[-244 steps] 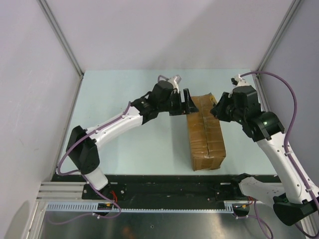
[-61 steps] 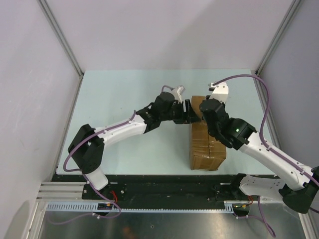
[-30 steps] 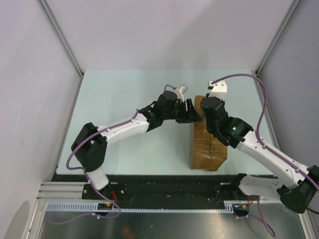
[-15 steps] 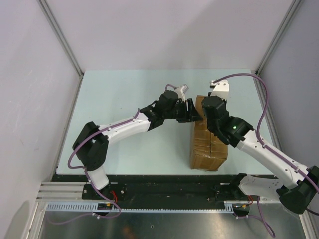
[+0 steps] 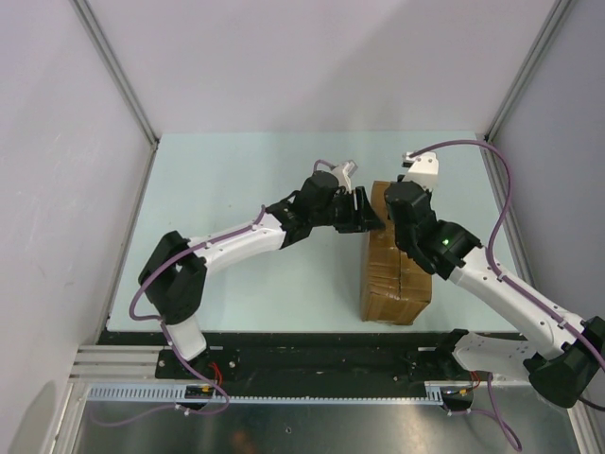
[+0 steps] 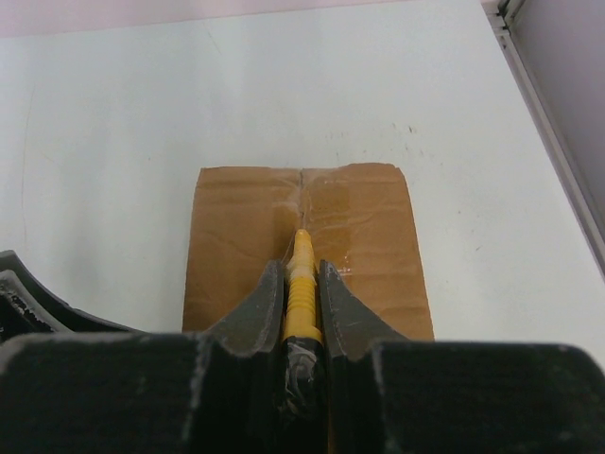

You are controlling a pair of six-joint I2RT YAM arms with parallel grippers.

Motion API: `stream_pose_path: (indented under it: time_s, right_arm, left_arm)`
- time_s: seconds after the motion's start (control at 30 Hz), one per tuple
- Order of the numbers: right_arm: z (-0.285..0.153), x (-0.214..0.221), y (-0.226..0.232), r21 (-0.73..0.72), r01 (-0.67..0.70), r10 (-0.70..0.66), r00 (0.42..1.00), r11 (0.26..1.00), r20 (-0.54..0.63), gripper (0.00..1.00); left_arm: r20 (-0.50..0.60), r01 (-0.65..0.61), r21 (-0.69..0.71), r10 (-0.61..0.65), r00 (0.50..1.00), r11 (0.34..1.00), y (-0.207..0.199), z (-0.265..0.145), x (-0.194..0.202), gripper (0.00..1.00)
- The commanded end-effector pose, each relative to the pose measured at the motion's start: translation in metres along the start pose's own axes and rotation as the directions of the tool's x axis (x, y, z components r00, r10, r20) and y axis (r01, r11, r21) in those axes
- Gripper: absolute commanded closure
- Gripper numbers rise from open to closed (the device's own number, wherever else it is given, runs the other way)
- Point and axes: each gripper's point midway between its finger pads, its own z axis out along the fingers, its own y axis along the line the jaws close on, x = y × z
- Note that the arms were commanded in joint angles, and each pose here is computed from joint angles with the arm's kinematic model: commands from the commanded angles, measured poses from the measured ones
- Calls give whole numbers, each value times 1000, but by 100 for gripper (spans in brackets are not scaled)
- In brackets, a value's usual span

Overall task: Unpack the express box
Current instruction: Cut the express box at the center of the board.

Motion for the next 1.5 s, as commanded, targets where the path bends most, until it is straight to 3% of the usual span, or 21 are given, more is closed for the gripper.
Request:
stream_pose_path:
  time_s: [0.0,0.27,0.63,0.83,1.07,1.47]
  right_arm:
    - [-2,25,-7,33,0,3,997,999,-71,100]
    - [-14,52,-24,68,65,-55,990,996,-132,100]
    - [-28,66,-19,28,28,-22,981,999,-193,100]
    - [-35,84,-12,42,23,-13,973,999,-233,100]
    - [-48,73,-9,0,0,0,971,1000,-239,100]
    - [-76,80,-7,-53,-54,26,902,997,-432,100]
  left_arm:
    - [-183,59,-225,-101,978,973,63,8,65,51]
    - [-201,181,-239,-231,952,954,58,10,72,57]
    - [-163,371,-305,-432,887,877,62,14,80,61]
    - [-148,374,-300,-430,891,878,54,22,77,63]
    - [-152,382,-319,-444,883,867,58,30,80,64]
    - [-142,385,-365,-460,877,847,67,38,85,66]
